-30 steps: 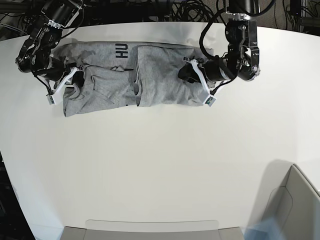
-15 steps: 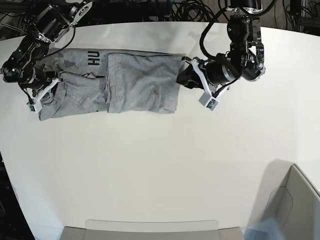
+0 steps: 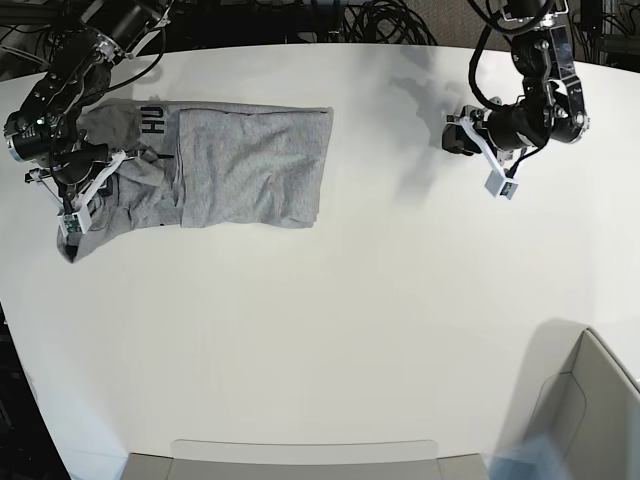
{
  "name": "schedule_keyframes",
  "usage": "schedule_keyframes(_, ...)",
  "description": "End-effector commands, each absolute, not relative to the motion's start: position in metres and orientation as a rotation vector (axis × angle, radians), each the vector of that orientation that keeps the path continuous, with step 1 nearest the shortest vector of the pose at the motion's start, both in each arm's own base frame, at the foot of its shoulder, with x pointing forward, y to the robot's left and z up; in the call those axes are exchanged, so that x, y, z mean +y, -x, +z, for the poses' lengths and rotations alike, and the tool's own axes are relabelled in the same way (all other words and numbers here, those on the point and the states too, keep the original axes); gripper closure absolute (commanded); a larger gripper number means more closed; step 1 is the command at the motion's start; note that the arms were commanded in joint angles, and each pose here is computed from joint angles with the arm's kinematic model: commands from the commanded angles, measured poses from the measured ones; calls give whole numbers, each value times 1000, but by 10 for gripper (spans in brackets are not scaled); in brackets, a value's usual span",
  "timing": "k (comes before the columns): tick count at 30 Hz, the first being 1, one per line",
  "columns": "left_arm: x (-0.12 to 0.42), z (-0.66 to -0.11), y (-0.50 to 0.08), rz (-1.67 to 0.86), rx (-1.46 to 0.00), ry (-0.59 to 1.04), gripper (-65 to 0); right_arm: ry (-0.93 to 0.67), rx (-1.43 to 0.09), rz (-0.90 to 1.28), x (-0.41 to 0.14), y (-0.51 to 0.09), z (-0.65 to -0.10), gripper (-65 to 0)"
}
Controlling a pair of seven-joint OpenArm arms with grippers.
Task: Fold the T-shirt properly
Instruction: 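Lift the strip end with the right gripper and fold it over the shirt, then press the folded bundle flat with the right gripper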
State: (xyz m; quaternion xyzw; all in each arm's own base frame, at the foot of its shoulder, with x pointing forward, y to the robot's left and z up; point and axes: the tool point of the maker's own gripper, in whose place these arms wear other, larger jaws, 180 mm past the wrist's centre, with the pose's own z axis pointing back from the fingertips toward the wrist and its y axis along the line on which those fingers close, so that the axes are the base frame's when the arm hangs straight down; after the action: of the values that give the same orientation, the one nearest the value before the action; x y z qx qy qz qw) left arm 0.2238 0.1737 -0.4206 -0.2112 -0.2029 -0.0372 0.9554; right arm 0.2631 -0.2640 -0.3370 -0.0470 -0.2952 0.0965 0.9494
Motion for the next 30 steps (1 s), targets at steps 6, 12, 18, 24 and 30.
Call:
schedule_keyframes(6,192,-415,-230,-84,-429,391,-148,137,-714,292,-223,-272,-302,0)
schedule_keyframes(12,199,-413,-230,-92,-426,373,-148,84,-694,398,-188,-272,-311,0)
schedule_keyframes(18,207,-414,-225,-109,-410,352,-148,-20,-726,505,-139,-268,-319,0)
schedule_keyframes(24,205,-414,-227,-110,-414,356,-148,-185,-830,590,-76,-260,-317,0)
schedule_keyframes(30,205,-414,-227,-109,-416,357,-148,-230,-857,627,-55,-262,-312,0)
